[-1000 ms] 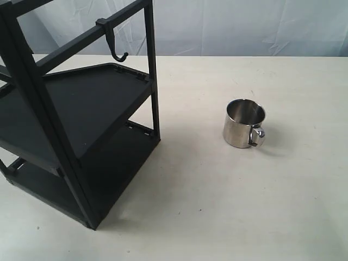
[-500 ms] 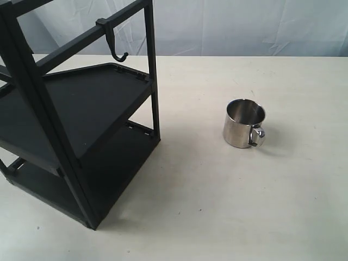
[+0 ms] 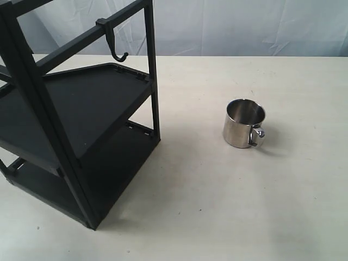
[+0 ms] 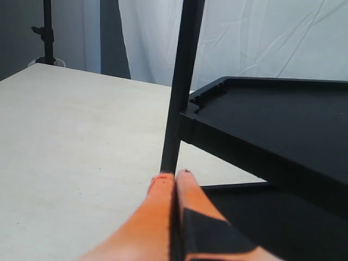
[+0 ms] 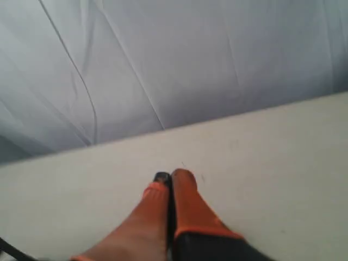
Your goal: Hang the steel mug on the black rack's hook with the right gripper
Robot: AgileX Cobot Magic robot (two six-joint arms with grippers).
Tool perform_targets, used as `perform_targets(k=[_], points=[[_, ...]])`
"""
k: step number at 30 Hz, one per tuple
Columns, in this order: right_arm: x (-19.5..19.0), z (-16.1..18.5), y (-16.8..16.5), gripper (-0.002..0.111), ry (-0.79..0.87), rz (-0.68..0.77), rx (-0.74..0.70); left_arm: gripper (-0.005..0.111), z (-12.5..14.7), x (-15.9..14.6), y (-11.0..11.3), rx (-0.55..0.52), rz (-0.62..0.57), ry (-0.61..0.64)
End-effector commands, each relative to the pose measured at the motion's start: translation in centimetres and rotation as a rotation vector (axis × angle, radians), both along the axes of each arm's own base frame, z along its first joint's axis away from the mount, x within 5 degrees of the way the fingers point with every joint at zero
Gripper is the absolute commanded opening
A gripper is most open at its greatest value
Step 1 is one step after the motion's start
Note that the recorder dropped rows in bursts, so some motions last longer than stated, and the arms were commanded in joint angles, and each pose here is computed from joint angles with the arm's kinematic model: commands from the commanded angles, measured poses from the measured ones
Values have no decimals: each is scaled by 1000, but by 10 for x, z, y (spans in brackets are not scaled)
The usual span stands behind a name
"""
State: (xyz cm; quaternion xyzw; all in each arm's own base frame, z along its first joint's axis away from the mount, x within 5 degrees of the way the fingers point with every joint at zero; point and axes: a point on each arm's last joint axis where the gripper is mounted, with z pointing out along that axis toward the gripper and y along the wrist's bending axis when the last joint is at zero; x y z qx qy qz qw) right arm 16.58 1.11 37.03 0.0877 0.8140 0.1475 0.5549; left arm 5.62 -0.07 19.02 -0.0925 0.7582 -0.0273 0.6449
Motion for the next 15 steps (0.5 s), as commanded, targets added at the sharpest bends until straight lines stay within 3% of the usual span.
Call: perform_targets(k=[1,5,7,11,15], points=[[81,-16,-7,-1,368,61,-175,2,3,0,1,-21,10,-32],[144,-51,-8,4,557,141,-250,2,3,0,1,-23,10,-32],[168,-74,-7,16,618,213,-283,2,3,0,1,-23,10,-32],[199,-113,-3,53,698,296,-266,2,3,0,1,-23,10,-32],[213,-139,7,59,751,372,-301,2,3,0,1,-23,10,-32]])
